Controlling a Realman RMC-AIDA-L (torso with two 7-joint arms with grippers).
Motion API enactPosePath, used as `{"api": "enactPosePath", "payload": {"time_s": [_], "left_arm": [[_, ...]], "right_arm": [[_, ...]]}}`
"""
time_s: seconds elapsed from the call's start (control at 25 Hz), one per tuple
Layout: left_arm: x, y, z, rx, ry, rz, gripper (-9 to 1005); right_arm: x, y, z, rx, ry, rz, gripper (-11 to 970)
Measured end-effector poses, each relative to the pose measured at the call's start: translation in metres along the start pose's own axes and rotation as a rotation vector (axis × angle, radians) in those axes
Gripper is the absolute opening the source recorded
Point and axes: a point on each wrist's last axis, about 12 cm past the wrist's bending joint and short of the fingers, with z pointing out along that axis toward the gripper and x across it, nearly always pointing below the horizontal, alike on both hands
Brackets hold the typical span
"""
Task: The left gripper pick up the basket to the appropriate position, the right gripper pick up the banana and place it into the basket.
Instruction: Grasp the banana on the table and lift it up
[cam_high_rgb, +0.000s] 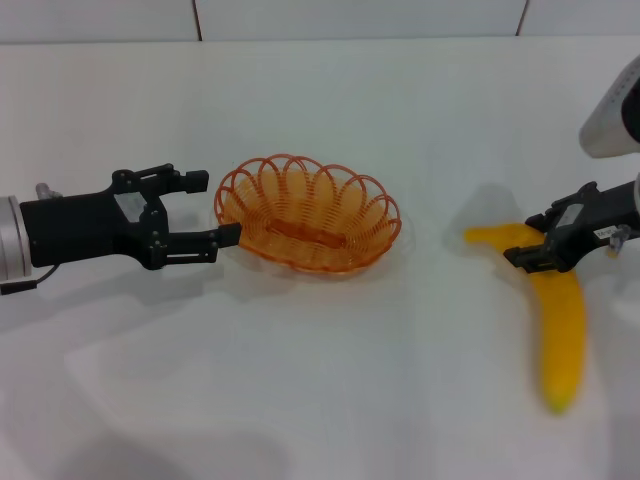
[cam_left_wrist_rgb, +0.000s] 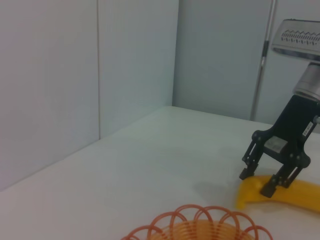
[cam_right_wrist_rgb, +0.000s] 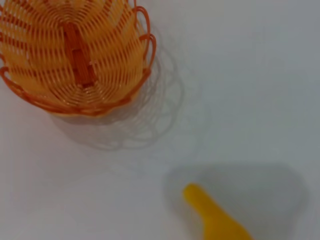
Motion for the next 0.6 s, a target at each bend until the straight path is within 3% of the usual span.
{"api": "enactPosePath", "payload": {"time_s": [0.08, 0.32, 0.6], "left_arm": [[-0.0001, 0.0000, 0.0000, 0.000, 0.000, 0.000, 881], [-0.0001, 0.0000, 0.0000, 0.000, -0.001, 0.000, 881], [0.0001, 0.0000, -0.0002, -0.001, -0.002, -0.001, 881]], "right_arm": [[0.0004, -0.0005, -0.0003, 0.001, 0.006, 0.007, 651], [0.0001, -0.0006, -0.0005, 0.001, 0.008, 0.013, 475], [-0.0046, -0.0030, -0.0047, 0.017, -0.018, 0.012, 480]]}}
